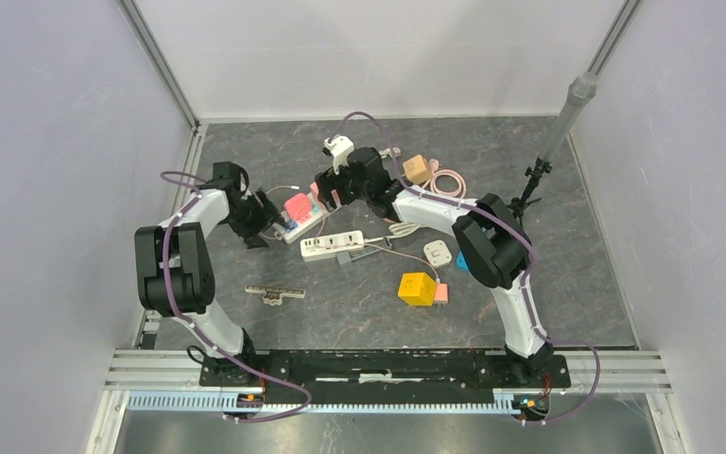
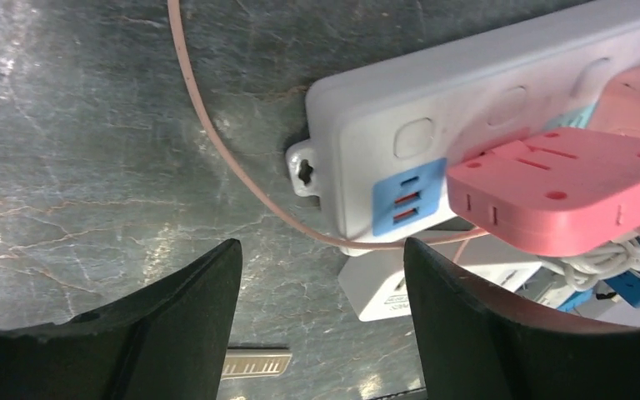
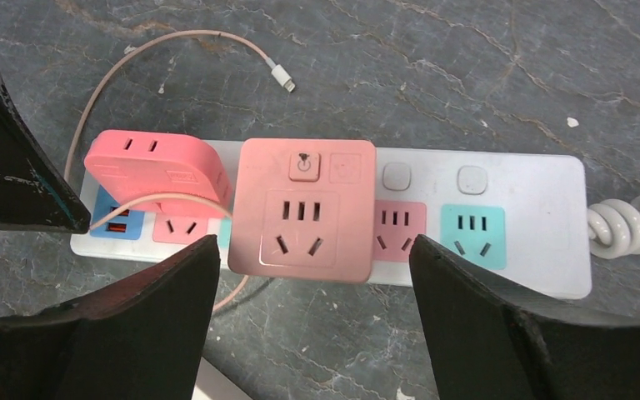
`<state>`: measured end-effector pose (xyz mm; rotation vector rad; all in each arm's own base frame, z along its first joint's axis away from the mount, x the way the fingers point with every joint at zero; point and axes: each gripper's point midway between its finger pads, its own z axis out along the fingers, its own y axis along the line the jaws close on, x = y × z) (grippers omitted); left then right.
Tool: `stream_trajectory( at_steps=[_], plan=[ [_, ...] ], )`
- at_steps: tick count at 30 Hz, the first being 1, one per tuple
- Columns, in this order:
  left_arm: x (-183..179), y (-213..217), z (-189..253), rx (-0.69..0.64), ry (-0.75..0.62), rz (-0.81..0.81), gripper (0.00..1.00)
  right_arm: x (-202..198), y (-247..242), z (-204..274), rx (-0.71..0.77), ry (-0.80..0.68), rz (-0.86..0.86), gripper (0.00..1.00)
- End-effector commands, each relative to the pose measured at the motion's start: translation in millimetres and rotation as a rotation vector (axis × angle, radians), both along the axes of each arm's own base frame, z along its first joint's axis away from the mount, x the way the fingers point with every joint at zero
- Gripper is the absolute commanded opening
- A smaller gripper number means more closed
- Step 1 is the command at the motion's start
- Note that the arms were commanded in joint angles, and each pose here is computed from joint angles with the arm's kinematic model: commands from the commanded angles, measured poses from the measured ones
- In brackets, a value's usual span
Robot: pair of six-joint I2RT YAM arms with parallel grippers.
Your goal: Pull the plug off the socket
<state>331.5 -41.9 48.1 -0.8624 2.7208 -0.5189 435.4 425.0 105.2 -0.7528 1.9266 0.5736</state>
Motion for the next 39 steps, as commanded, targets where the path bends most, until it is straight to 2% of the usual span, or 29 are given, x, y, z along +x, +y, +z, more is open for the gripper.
stream_trajectory(
  at_steps=[1,7,17,26,28,29,30,32,34,36,39],
  plan=[
    [4,13,-8,0.075,0.002,0.042,0.76,11,19,23,0.072,-0.059,0.029,0.87],
    [2,12,-20,0.067,0.035,0.045,0.69,17,17,16,0.068,-0.063,-0.008,0.82],
    [-4,10,-33,0.075,0.074,0.033,0.63,19,19,9,0.082,-0.046,-0.024,0.69],
    [-8,7,-41,0.074,0.099,0.018,0.57,20,27,16,0.096,-0.044,0.004,0.37],
    [-8,7,-40,0.076,0.098,0.017,0.57,19,28,19,0.101,-0.045,0.015,0.32],
    [-7,7,-40,0.076,0.097,0.017,0.57,18,29,18,0.101,-0.044,0.019,0.33],
    [-8,8,-41,0.077,0.099,0.018,0.57,18,29,18,0.098,-0.044,0.020,0.39],
    [-7,8,-41,0.077,0.100,0.018,0.58,20,26,12,0.082,-0.042,0.009,0.62],
    [-7,8,-40,0.076,0.101,0.019,0.61,24,23,0,0.048,-0.026,-0.024,0.75],
    [-5,8,-40,0.078,0.102,0.020,0.64,27,21,-12,0.030,-0.005,-0.037,0.79],
    [-4,7,-40,0.073,0.102,0.020,0.67,27,25,-17,0.055,0.024,-0.025,0.76]
  ],
)
